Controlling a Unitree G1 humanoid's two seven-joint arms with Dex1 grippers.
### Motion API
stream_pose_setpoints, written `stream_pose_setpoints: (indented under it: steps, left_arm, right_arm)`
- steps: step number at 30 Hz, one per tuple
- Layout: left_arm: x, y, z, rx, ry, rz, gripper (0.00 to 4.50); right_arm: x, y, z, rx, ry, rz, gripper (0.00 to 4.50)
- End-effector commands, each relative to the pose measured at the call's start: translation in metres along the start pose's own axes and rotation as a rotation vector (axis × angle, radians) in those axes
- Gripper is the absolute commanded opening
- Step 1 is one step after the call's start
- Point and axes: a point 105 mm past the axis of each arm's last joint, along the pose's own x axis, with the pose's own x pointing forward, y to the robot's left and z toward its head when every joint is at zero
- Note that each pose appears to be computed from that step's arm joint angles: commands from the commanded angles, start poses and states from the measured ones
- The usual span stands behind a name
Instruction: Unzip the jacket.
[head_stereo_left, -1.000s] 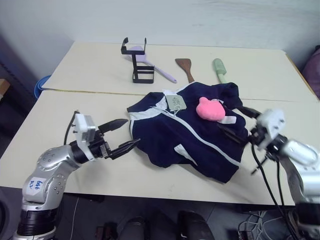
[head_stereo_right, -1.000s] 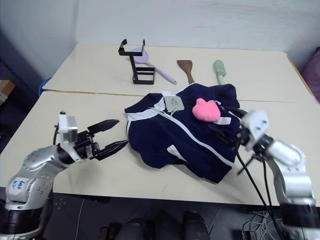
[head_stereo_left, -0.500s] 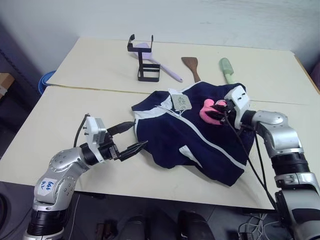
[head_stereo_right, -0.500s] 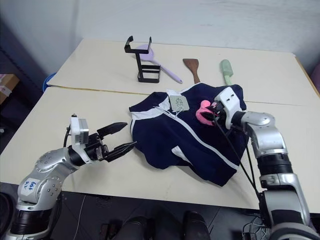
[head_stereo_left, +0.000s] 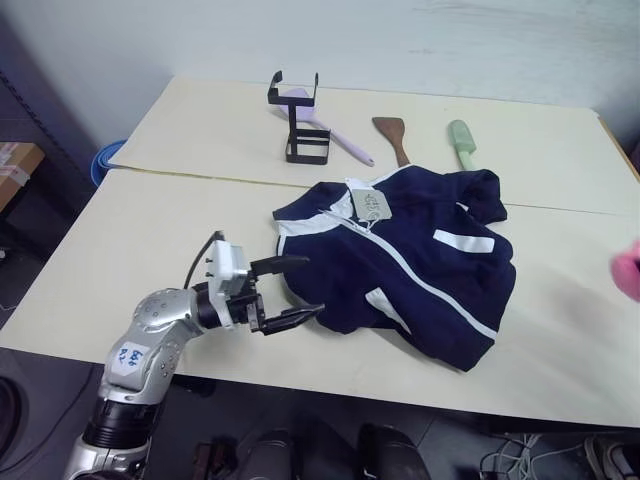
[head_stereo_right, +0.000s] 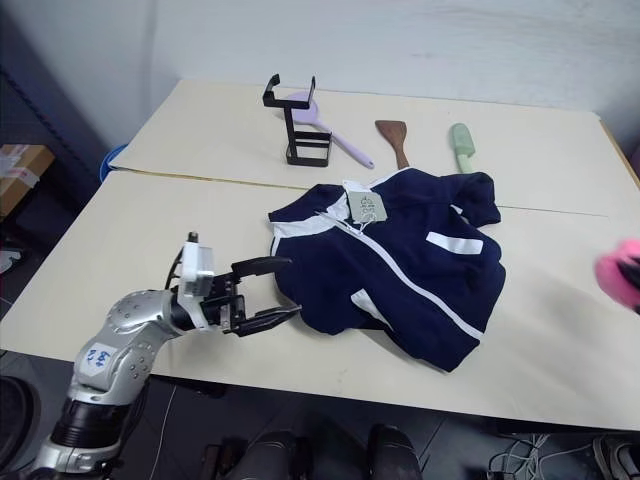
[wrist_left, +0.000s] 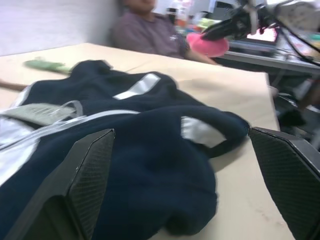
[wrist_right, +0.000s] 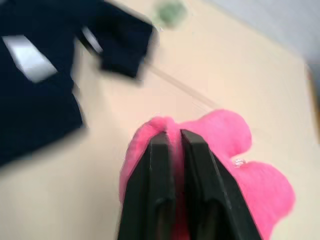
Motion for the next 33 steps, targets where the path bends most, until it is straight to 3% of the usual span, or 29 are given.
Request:
stream_pose_setpoints:
  steps: [1,6,9,12,17,21,24,27,29,33]
  left_arm:
    - [0.005,0.0,0.003,0.032,0.003,-0.054,4.5]
    - [-0.003,0.011,-0.001,0.051,0.045,-0.044,4.5]
    - [-0.014,0.023,-0.006,0.109,0.09,0.003,4.5]
    - [-0.026,0.036,-0.011,0.176,0.145,0.046,4.5]
    - [-0.034,0.053,-0.013,0.252,0.193,0.058,4.5]
    - [-0.03,0.066,-0.027,0.363,0.294,0.035,4.5]
    - [-0.015,0.075,-0.04,0.477,0.349,0.003,4.5]
    - [0.005,0.079,-0.05,0.62,0.376,-0.039,4.5]
    - [0.014,0.085,-0.056,0.653,0.393,-0.032,4.5]
    - [0.025,0.091,-0.066,0.66,0.424,-0.021,3.55]
  right_arm:
    - [-0.006,-0.012,-0.008,-0.014,-0.05,-0.07,1.74]
    - [-0.012,0.004,0.019,-0.038,-0.229,0.047,3.51]
    - [-0.012,0.045,0.049,-0.091,-0.316,0.23,4.48]
    - [-0.013,0.115,0.066,-0.135,-0.303,0.511,4.48]
    - [-0.034,0.231,0.063,-0.134,-0.164,0.948,4.48]
    - [-0.026,0.266,0.059,-0.081,-0.163,0.951,4.48]
    - [-0.008,0.284,0.048,-0.171,-0.167,0.888,4.48]
    - [0.016,0.287,0.038,-0.279,-0.172,0.76,3.87]
    - [0.021,0.288,0.034,-0.307,-0.17,0.724,3.18]
    - [0.022,0.287,0.027,-0.286,-0.17,0.689,1.73]
